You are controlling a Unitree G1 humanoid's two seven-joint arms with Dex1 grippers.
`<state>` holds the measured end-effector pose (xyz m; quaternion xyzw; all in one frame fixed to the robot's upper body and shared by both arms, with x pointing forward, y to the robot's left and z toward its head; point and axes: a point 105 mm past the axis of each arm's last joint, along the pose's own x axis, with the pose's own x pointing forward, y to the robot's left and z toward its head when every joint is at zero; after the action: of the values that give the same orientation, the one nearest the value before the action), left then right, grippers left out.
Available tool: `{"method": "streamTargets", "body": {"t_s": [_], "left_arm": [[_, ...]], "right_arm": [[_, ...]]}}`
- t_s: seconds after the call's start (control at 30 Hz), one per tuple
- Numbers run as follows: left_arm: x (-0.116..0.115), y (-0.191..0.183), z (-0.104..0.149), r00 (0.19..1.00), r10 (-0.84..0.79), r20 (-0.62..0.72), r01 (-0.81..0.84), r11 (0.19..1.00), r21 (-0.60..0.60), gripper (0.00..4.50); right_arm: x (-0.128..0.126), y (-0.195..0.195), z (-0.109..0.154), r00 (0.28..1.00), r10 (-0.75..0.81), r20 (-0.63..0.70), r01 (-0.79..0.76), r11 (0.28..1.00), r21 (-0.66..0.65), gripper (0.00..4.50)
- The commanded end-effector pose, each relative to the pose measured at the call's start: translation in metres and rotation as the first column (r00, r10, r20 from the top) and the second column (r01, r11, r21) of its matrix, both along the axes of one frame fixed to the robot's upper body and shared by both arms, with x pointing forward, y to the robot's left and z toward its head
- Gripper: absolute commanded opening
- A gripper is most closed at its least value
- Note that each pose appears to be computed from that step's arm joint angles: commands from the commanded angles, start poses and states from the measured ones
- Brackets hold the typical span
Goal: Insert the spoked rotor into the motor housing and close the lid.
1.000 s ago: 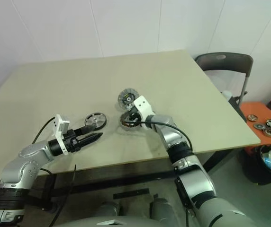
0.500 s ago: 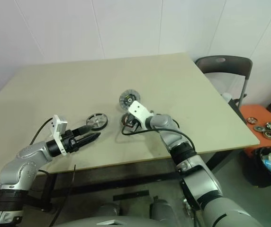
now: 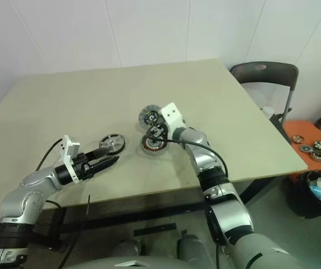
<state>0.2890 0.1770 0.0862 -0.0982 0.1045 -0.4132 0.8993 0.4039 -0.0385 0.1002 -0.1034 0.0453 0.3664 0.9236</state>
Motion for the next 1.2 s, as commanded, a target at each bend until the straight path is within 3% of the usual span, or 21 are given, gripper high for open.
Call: {"method": "streamTargets", "body": {"t_s": [0.03,0.5,0.63,0.77,0.93,1.03,1.2], "left_arm": [[0.004,0.001,0.012,0.998,0.004,0.056,-0.004,1.0,-0.001,3.25],[0.004,0.004,0.014,0.998,0.019,0.055,-0.019,1.0,-0.001,3.25],[0.003,0.004,0.013,0.999,0.018,0.051,-0.018,1.0,-0.001,3.25],[0.003,0.004,0.013,0.999,0.016,0.049,-0.016,1.0,-0.002,3.25],[0.003,0.004,0.015,0.998,0.016,0.053,-0.016,1.0,-0.005,3.25],[0.003,0.004,0.015,0.998,0.015,0.055,-0.015,1.0,-0.007,3.25],[0.002,0.004,0.015,0.998,0.018,0.055,-0.018,1.0,-0.008,3.25]], "right_arm": [[-0.002,0.005,0.006,0.999,0.029,0.026,-0.029,1.0,-0.004,0.02],[-0.015,-0.024,-0.072,0.98,-0.017,-0.197,-0.055,0.934,-0.352,0.02],[-0.014,-0.023,-0.066,0.985,-0.03,-0.172,-0.027,0.946,-0.323,0.02],[-0.008,-0.003,-0.029,0.996,0.011,-0.091,-0.021,0.994,-0.11,0.02],[-0.014,0.016,-0.005,0.993,0.109,-0.049,-0.108,0.994,0.021,0.02],[-0.018,0.019,-0.009,0.989,0.142,-0.048,-0.143,0.99,-0.015,0.02],[-0.018,0.003,-0.046,0.989,0.088,-0.122,-0.112,0.973,-0.203,0.02]]}}
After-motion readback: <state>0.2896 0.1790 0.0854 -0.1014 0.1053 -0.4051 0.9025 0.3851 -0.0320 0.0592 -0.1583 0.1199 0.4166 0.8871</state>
